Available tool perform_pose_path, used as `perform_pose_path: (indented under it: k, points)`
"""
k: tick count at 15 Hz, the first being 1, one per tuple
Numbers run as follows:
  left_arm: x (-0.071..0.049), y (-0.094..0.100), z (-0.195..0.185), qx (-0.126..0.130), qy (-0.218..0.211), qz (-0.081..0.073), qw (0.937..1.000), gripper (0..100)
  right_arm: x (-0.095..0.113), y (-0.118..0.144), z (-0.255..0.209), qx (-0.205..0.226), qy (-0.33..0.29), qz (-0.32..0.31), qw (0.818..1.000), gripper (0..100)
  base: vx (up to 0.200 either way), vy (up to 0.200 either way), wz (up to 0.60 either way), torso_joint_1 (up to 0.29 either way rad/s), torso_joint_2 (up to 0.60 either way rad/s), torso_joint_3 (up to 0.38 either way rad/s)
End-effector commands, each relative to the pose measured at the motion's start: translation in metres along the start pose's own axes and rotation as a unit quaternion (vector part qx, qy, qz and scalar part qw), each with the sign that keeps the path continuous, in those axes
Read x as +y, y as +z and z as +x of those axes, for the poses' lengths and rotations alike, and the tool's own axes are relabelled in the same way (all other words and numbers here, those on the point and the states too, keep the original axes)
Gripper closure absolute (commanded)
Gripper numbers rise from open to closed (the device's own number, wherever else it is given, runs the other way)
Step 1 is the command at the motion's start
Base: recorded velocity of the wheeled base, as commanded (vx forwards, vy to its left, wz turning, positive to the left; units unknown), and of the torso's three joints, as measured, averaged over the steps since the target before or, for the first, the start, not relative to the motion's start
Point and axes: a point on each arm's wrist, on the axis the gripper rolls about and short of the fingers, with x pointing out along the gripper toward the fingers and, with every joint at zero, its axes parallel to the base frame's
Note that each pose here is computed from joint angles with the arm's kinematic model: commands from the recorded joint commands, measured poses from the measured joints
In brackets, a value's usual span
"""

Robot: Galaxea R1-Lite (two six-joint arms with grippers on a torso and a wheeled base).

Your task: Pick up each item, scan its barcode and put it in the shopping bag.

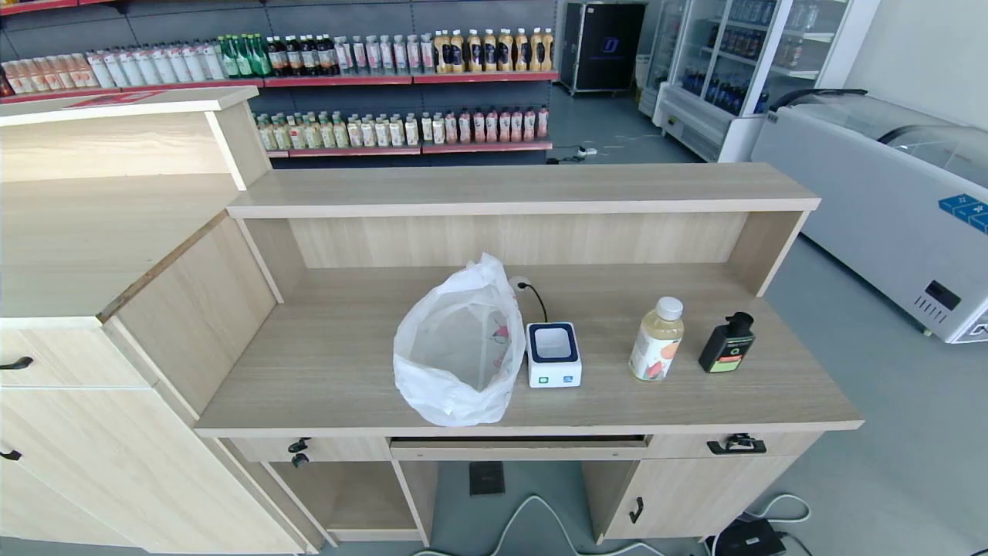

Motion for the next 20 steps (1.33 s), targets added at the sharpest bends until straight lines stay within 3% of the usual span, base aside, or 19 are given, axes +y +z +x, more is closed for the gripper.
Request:
perform_pose_path:
  k: [1,2,7,12,14,17,20]
  points:
    - [0.0,0.0,0.0,0.0,0.0,0.0,1.0,0,-0.001,-0.017,0.031,0.065,0.003,-0.002,0.998,100,0.0,0.0,0.0,0.0,0.0,0.0]
    - [0.0,0.0,0.0,0.0,0.001,0.0,1.0,0,-0.001,-0.022,0.036,0.07,0.003,-0.004,0.998,0,0.0,0.0,0.0,0.0,0.0,0.0]
    - [0.0,0.0,0.0,0.0,0.0,0.0,1.0,0,-0.01,-0.042,0.072,0.137,-0.027,0.029,0.99,0,0.0,0.0,0.0,0.0,0.0,0.0]
    - [0.0,0.0,0.0,0.0,0.001,0.0,1.0,0,-0.033,-0.07,0.147,0.135,-0.061,0.024,0.989,0,0.0,0.0,0.0,0.0,0.0,0.0]
    - [0.0,0.0,0.0,0.0,0.0,0.0,1.0,0,-0.036,-0.086,0.164,0.157,-0.06,0.026,0.985,0,0.0,0.0,0.0,0.0,0.0,0.0]
    - [0.0,0.0,0.0,0.0,0.001,0.0,1.0,0,-0.043,-0.104,0.2,0.134,-0.061,0.026,0.989,0,0.0,0.0,0.0,0.0,0.0,0.0]
    - [0.0,0.0,0.0,0.0,0.0,0.0,1.0,0,-0.045,-0.12,0.228,0.147,-0.044,0.026,0.988,0,0.0,0.0,0.0,0.0,0.0,0.0]
